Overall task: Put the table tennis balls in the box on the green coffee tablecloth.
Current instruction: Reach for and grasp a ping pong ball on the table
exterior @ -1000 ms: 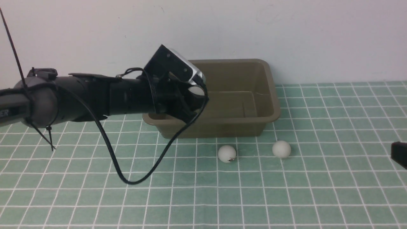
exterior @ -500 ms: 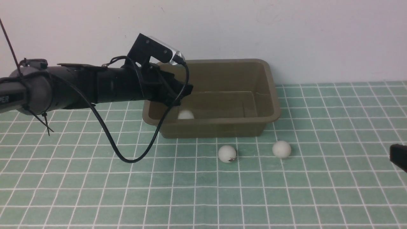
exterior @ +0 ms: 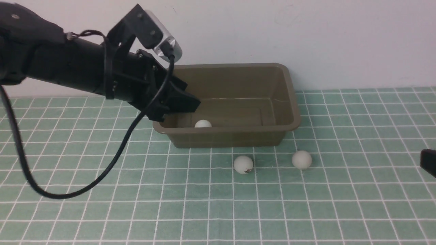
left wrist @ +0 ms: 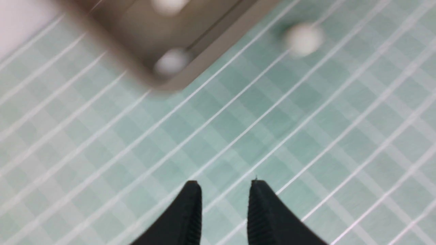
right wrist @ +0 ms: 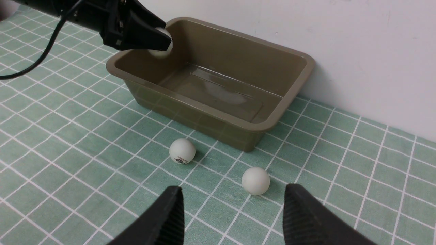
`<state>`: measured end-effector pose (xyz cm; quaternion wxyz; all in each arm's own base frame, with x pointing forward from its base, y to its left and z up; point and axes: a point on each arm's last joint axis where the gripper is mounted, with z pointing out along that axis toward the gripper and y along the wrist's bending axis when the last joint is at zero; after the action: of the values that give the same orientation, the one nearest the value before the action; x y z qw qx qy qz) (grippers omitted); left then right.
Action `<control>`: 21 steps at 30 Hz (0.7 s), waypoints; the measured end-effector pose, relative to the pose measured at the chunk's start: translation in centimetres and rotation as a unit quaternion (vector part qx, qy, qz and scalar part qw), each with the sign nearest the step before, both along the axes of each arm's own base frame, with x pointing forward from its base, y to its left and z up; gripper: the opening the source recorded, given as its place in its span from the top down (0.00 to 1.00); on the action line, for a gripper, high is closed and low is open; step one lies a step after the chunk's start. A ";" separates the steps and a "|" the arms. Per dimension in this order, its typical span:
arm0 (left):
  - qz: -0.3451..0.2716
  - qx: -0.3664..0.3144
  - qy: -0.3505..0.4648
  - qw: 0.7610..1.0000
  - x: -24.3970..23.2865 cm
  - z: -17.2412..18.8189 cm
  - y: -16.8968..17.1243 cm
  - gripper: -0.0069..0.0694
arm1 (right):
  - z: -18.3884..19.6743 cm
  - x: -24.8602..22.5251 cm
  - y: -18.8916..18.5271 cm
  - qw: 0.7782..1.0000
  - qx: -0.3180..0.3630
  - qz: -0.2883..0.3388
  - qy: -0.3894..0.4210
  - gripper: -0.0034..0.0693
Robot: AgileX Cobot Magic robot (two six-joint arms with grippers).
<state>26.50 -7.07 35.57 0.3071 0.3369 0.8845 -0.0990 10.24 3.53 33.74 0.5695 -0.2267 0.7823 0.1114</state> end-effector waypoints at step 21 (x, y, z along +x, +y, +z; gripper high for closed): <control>0.106 0.012 0.001 0.994 -3.2 2.4 1.8 0.69 | -4.0 8.0 -0.9 0.988 0.026 0.027 0.152 0.44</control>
<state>23.30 -5.29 37.99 0.3112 0.2448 0.9166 -0.0553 18.23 2.63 29.71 0.4460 -0.2130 0.8504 0.1804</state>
